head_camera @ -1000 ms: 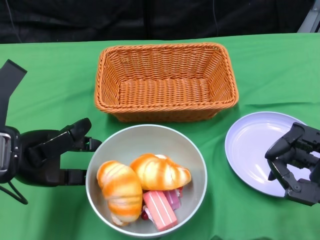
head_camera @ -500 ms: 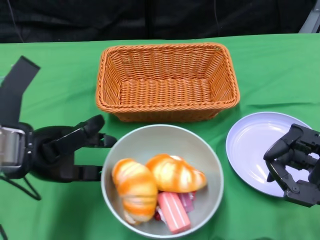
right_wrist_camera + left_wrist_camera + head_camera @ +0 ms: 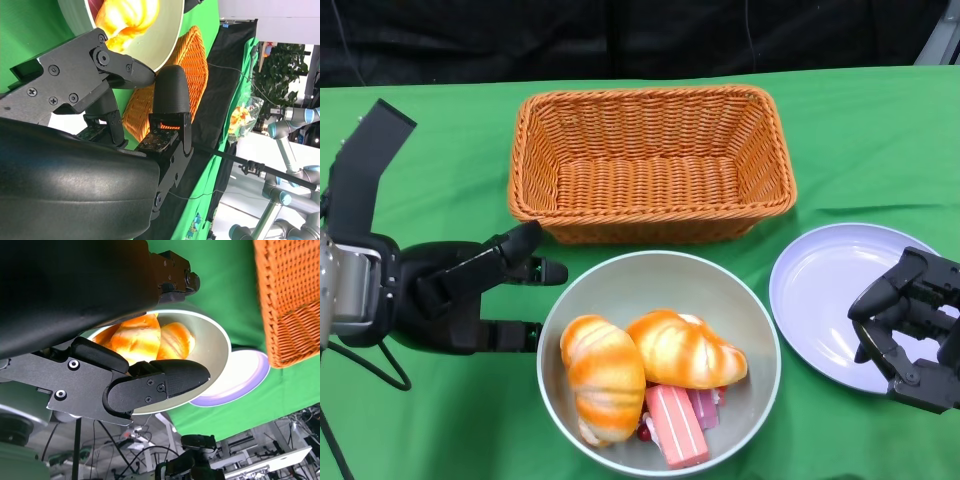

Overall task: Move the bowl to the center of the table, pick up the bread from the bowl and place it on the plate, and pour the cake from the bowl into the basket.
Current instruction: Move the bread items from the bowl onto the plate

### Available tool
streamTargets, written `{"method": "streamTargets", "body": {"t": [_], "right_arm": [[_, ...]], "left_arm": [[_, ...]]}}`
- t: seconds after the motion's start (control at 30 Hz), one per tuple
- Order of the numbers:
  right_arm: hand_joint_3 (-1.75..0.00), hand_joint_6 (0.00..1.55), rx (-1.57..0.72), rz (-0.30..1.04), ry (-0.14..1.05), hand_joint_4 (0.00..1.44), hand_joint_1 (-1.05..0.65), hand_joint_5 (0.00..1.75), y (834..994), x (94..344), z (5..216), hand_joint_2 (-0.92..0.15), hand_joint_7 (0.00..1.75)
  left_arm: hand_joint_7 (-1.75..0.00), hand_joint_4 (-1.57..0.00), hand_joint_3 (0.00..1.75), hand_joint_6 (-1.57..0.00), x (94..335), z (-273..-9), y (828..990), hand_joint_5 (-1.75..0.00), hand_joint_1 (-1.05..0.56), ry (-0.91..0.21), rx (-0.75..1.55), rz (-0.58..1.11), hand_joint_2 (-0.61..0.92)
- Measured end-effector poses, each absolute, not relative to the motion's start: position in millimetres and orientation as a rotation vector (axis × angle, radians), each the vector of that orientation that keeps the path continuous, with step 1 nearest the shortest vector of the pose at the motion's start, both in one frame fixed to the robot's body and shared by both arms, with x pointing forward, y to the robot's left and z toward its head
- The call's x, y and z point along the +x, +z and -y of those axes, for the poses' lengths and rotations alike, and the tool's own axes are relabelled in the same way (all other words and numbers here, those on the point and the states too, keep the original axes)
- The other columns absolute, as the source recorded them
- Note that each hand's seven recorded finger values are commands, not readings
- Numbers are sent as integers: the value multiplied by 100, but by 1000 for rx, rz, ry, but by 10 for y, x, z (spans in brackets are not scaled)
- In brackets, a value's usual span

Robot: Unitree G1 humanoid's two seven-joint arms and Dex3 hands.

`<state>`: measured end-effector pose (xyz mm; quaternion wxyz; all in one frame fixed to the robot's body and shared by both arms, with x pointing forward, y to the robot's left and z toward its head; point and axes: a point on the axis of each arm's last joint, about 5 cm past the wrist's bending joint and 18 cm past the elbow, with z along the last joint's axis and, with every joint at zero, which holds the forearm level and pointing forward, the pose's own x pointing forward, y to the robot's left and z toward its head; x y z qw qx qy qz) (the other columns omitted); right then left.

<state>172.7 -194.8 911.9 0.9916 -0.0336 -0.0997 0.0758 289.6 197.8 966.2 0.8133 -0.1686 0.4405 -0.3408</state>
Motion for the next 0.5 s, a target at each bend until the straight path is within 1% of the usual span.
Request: {"method": "streamTargets", "body": {"t": [0.17, 0.33, 0.37, 0.5], "right_arm": [[-81, 71, -69, 212, 155, 72, -20, 157, 9124, 1727, 1948, -63, 129], [-83, 71, -68, 212, 155, 72, -19, 156, 9121, 1727, 1948, -62, 128], [-83, 71, -68, 212, 156, 72, -20, 156, 9122, 1728, 1947, -62, 129], [-83, 72, -68, 213, 157, 73, -21, 157, 9122, 1729, 1946, -61, 129]], "left_arm": [[0, 0, 64, 0, 2885, -2046, 9697, 0, -72, -709, -340, -914, 92], [0, -1, 63, 0, 2874, -2146, 9766, 0, -72, -679, -312, -879, 92], [0, -3, 63, 0, 2871, -2158, 9770, -1, -72, -675, -312, -877, 92], [0, -3, 61, 0, 2836, -2316, 9809, -2, -69, -624, -302, -859, 92]]}}
